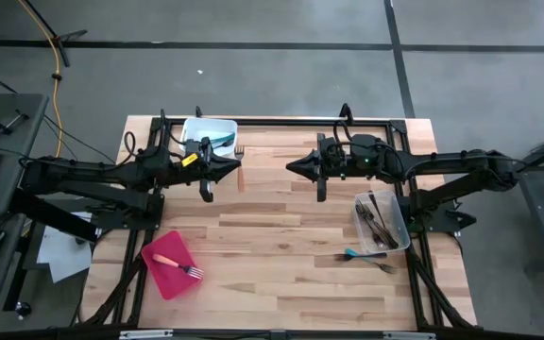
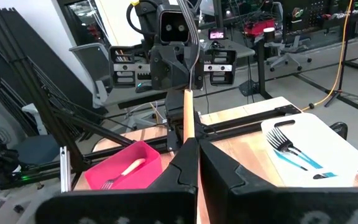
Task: Sort silverware by color (type)
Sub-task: Put the orange fork into the red bin, then put the black fork into the transparent bin
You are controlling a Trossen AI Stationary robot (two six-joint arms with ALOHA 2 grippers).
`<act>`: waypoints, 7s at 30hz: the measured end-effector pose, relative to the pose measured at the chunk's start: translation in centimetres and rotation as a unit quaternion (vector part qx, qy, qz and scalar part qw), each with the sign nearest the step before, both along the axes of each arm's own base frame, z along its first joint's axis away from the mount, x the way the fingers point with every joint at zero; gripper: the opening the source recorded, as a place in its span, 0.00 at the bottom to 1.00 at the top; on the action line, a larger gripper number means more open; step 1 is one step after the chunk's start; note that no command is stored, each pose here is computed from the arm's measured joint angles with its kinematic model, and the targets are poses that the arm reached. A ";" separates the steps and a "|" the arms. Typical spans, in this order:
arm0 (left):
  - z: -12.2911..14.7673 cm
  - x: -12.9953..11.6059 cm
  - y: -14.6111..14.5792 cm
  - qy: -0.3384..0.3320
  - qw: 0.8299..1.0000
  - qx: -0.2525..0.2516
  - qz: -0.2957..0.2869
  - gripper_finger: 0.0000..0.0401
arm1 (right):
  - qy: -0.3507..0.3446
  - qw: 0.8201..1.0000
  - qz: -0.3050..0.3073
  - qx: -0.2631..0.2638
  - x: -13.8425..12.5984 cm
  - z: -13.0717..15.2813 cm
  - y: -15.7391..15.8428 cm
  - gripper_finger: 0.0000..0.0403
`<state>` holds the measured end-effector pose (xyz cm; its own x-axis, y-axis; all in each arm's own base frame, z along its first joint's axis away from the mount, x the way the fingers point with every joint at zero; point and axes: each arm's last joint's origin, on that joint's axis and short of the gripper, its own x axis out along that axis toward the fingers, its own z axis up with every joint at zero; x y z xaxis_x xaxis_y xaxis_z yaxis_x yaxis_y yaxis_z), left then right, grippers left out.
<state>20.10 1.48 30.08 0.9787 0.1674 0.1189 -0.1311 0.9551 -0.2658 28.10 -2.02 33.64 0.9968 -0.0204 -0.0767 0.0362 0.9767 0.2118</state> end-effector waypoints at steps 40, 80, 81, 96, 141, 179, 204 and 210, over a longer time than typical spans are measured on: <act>0.0 0.0 0.0 0.004 1.000 0.026 0.000 0.00 | 0.046 0.999 0.001 -0.010 -0.1 -0.9 0.0 0.00; 3.9 -2.0 -7.6 0.214 0.959 0.050 -0.178 0.00 | 0.083 0.995 -0.034 -0.044 -0.3 -1.5 -0.2 0.00; 4.4 -2.5 -8.0 0.226 0.957 0.052 -0.176 0.00 | 0.088 0.994 -0.033 -0.047 -0.3 -1.6 -0.2 0.00; 1.8 -4.6 -16.2 0.384 0.905 0.007 -0.180 0.00 | 0.105 0.992 -0.037 -0.051 -0.4 -1.9 -0.6 0.00; -10.5 -13.3 -17.8 0.488 0.842 0.160 -0.164 0.00 | 0.150 0.985 -0.061 0.059 2.3 -5.4 -1.6 0.00; -12.1 -13.5 -18.0 0.518 0.800 0.193 -0.233 0.08 | 0.025 1.000 0.014 0.000 -2.1 0.7 -0.7 0.00; -12.2 -13.6 -18.1 0.539 0.796 0.149 -0.233 0.36 | 0.046 0.999 0.014 0.004 -2.4 0.5 -0.7 0.00; -12.2 -13.6 -18.1 0.539 0.796 0.149 -0.233 0.36 | 0.046 0.999 0.014 0.004 -2.4 0.5 -0.7 0.00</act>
<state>6.49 -16.62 17.90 0.4869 -0.1210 -0.8650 0.2567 0.9665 0.0092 25.73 -2.67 34.12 0.9858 0.0078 -0.1677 0.0292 0.9758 0.2166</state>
